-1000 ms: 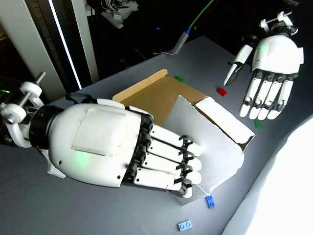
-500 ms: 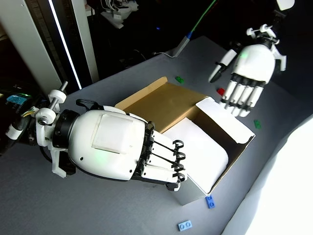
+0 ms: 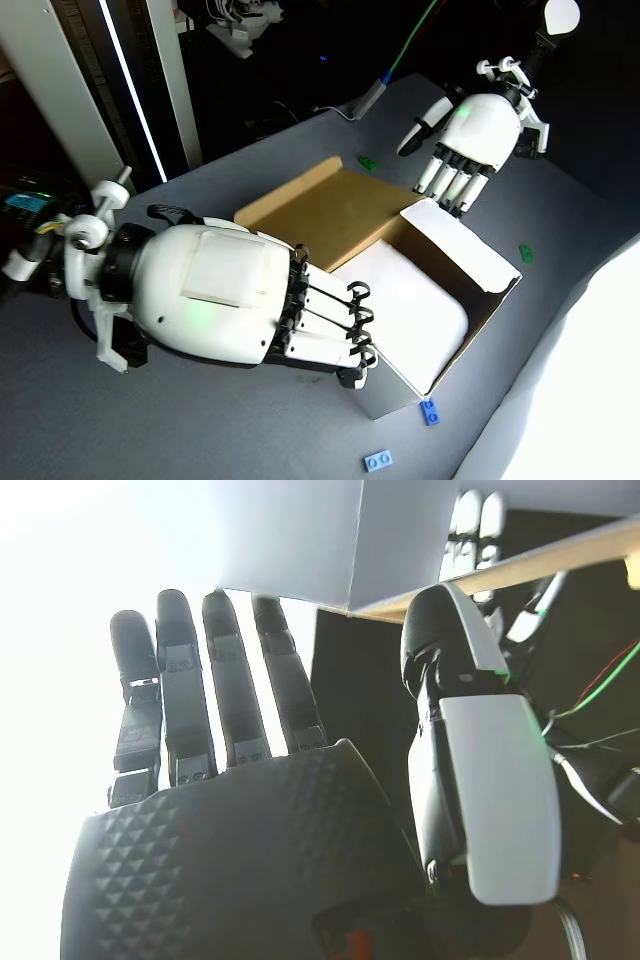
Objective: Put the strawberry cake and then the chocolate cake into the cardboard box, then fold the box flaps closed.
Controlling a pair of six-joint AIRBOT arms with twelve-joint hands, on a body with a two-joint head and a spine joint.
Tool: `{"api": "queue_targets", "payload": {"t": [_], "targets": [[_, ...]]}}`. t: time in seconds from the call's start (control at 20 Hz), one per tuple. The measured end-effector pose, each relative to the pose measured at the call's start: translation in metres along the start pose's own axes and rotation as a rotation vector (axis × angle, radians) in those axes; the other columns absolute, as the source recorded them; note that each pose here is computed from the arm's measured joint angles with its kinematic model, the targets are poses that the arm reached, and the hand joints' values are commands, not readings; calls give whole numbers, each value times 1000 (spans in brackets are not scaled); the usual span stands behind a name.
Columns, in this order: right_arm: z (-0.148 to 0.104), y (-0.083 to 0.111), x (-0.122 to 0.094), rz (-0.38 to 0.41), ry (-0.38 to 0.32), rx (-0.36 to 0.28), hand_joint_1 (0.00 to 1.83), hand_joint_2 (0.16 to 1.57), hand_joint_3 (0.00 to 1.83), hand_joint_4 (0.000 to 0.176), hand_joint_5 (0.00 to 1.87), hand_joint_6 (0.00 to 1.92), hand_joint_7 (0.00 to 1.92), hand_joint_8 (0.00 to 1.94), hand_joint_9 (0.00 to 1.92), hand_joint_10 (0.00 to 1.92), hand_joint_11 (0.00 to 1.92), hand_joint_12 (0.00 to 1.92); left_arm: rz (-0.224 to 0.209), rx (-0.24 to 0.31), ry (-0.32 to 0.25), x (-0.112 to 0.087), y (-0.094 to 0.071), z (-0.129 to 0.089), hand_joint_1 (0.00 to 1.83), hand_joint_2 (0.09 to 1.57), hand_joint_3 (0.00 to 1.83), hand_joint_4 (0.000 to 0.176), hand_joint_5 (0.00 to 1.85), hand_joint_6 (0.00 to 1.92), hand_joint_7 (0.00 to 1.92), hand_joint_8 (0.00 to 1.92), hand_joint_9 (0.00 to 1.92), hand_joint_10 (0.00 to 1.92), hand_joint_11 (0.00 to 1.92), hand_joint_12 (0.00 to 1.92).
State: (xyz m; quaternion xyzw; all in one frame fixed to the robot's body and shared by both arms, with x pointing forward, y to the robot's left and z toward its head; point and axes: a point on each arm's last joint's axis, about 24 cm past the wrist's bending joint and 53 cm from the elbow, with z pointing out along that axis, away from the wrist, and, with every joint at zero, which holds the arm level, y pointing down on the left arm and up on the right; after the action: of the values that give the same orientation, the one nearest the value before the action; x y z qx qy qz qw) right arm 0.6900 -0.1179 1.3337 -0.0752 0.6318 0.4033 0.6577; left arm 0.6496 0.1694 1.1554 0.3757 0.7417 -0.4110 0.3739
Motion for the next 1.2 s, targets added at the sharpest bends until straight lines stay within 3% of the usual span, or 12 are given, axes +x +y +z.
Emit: {"api": "queue_targets", "payload": {"t": [0.1,0.25,0.45,0.55,0.7,0.85,1.1,1.2], "targets": [[-16,-6,-7,26,-15,22,152,1214,0,0,300,11,358,2,335,84,0,1040,-3,8,3,2,-3,3,0,1298,2,5,444,3,508,1,541,4,229,764],[-45,-18,-6,140,-23,80,139,1216,0,0,282,4,348,0,331,74,0,1079,-16,40,-2,4,-16,9,0,1296,1,0,421,0,504,1,541,3,223,759],[-82,-36,-12,187,-32,159,182,1201,0,0,312,14,372,6,355,78,0,1165,-29,70,10,12,-28,13,0,1281,0,2,419,0,501,0,543,0,233,729],[-100,-41,-23,238,-61,196,170,1206,0,0,289,3,364,1,326,61,0,1106,-32,90,13,14,-38,16,0,1277,0,0,418,0,508,2,540,0,238,721],[-115,-44,-15,232,-22,240,174,1205,0,0,294,10,370,5,334,63,0,1118,-39,121,8,14,-52,20,0,1265,0,5,398,0,496,0,522,0,227,716],[-129,-56,-11,216,11,295,171,1206,0,0,301,13,366,2,326,60,0,1106,-48,146,5,15,-63,22,0,1274,0,0,381,0,496,2,516,2,222,715],[-132,-57,-17,209,-6,296,156,1203,0,0,281,3,340,3,304,49,0,992,-64,204,-15,11,-87,28,0,1275,0,0,402,8,498,2,525,4,234,715],[-132,-57,-18,210,-8,295,199,1197,0,0,255,2,309,0,311,52,0,984,-65,207,-15,11,-89,28,0,1279,3,0,430,4,519,1,536,2,259,678]]}}
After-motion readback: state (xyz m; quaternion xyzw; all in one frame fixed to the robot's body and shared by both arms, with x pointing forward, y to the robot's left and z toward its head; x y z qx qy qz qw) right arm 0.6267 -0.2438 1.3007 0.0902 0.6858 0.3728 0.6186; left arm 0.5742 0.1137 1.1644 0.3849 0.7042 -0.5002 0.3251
